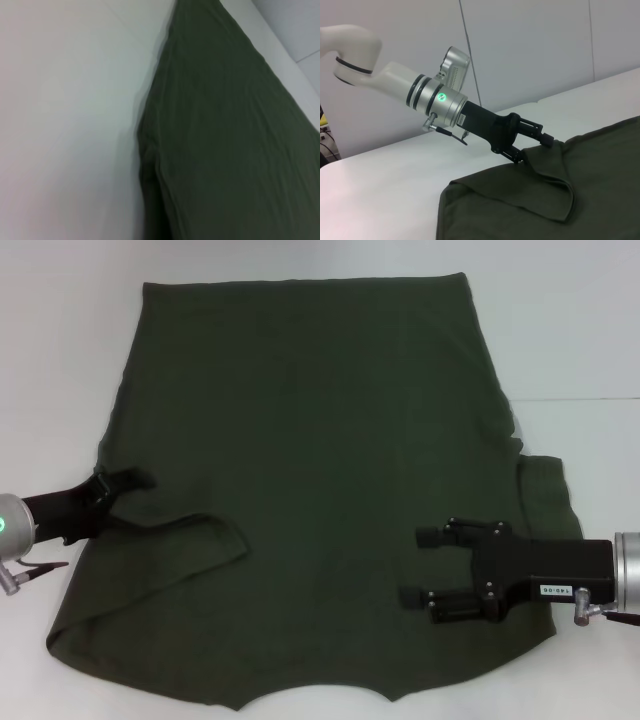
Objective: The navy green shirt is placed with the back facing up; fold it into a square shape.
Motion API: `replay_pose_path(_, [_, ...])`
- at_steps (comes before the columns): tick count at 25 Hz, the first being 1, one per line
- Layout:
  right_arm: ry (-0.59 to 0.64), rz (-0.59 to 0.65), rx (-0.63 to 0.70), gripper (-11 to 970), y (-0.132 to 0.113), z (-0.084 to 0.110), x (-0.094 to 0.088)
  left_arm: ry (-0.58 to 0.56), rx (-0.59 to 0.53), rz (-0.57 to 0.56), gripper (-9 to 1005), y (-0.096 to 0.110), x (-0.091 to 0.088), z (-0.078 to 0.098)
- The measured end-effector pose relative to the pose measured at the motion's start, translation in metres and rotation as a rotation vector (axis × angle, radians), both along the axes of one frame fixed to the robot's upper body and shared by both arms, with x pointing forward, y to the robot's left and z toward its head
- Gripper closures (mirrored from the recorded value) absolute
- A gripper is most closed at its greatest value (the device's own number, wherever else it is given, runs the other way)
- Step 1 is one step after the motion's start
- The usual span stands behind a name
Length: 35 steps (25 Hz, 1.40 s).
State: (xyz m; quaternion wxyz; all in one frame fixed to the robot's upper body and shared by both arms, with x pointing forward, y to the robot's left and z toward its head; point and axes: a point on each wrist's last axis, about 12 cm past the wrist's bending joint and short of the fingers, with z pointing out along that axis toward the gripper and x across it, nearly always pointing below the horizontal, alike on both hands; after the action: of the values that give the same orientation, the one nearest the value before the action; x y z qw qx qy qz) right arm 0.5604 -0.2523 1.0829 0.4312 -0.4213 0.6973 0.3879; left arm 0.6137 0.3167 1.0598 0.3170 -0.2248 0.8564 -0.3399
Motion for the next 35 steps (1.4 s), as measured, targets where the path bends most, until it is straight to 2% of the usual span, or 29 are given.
replay_pose_path(3, [-0.001,0.001,0.0,14,0.0,0.0,0.0,-0.045,-0.117,0.02,161,-0.005,0.004,0.01])
replay_pose_path(4, [-0.002,0.001,0.0,14,0.0,0.0,0.0,-0.092,-0.184,0.007,161,-0.01,0.006,0.018])
replay_pose_path(6, [-0.003,0.002,0.0,15,0.001,0.0,0.0,-0.264,-0.313,-0.077,162,-0.022,0.012,0.046])
replay_pose_path(9, [-0.004,0.007,-0.001,15,0.002,0.001,0.001,-0.382,-0.371,-0.13,164,-0.026,0.018,0.068])
replay_pose_path(12, [-0.003,0.006,-0.001,15,0.002,0.0,0.0,-0.389,-0.373,-0.132,168,-0.024,0.018,0.07])
replay_pose_path(17, [-0.003,0.001,0.0,15,0.001,0.0,0.0,-0.403,-0.352,-0.104,167,-0.013,0.006,0.059])
replay_pose_path(20, [-0.004,-0.011,-0.002,15,0.0,0.0,0.002,-0.453,-0.304,-0.147,167,-0.012,-0.001,0.056])
replay_pose_path(25, [-0.005,-0.043,0.019,15,-0.002,0.002,0.004,-0.597,-0.112,-0.347,168,-0.023,-0.02,0.046])
replay_pose_path(30, [-0.003,-0.086,0.051,15,-0.005,0.005,0.007,-0.707,0.128,-0.514,167,-0.03,-0.041,0.024])
replay_pose_path(35, [0.01,-0.135,0.088,15,-0.007,0.009,0.013,-0.752,0.272,-0.601,167,-0.032,-0.06,0.002])
